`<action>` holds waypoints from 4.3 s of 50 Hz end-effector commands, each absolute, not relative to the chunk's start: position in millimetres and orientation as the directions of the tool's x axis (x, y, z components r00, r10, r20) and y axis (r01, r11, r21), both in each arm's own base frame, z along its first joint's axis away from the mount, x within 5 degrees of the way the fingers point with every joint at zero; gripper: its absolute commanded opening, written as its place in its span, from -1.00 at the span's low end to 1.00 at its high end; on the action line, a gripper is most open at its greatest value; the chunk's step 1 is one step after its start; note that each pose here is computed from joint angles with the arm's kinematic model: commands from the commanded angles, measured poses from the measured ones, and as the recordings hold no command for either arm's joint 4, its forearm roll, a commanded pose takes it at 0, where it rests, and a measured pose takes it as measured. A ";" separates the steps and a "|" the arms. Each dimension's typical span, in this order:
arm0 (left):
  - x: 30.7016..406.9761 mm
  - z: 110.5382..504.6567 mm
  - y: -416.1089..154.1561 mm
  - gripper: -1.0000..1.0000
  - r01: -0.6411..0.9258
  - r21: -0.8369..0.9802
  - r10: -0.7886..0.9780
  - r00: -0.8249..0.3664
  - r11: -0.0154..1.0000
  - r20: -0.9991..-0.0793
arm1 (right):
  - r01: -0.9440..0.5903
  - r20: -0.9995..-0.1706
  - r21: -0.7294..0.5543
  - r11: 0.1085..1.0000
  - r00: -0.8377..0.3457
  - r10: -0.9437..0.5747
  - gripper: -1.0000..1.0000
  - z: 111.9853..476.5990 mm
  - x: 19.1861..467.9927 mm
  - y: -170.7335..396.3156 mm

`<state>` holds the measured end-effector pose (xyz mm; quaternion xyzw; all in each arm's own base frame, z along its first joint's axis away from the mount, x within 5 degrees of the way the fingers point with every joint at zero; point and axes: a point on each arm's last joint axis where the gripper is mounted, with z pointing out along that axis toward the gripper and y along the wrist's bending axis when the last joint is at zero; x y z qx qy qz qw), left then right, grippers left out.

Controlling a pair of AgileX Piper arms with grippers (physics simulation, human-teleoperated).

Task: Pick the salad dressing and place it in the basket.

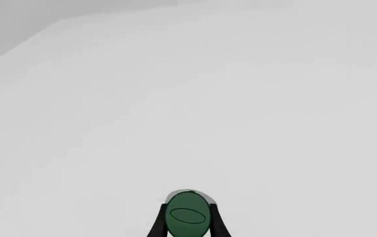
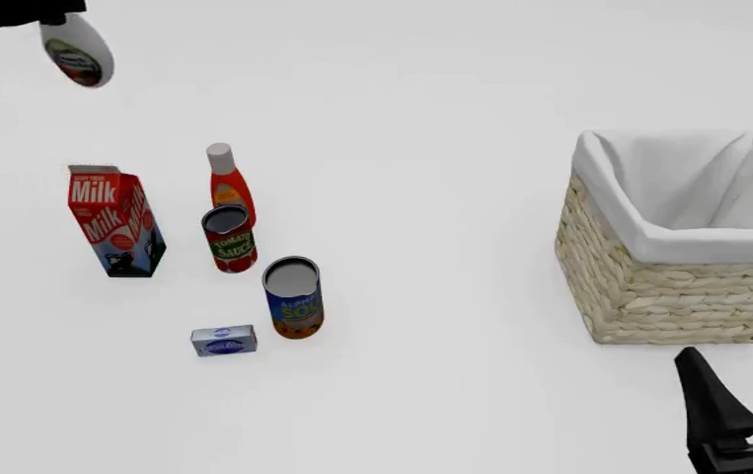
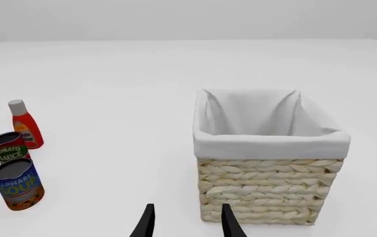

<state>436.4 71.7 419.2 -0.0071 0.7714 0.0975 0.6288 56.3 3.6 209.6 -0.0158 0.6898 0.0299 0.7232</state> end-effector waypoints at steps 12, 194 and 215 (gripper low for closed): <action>378.2 440.6 -60.1 -1.00 0.178 0.172 0.192 -0.103 0.969 -0.976 | -0.075 -0.998 0.019 0.997 0.050 0.022 1.00 210.0 56.2 4.2; 268.0 314.2 -301.0 -1.00 0.753 0.037 0.210 -0.137 0.657 -0.968 | -0.386 -0.954 -0.295 0.874 0.067 -0.292 1.00 323.9 80.8 34.1; 262.6 315.1 -300.5 -1.00 0.758 0.036 0.207 -0.132 0.651 -0.969 | -0.453 -0.958 -0.268 0.850 0.030 -0.286 1.00 348.6 107.1 53.2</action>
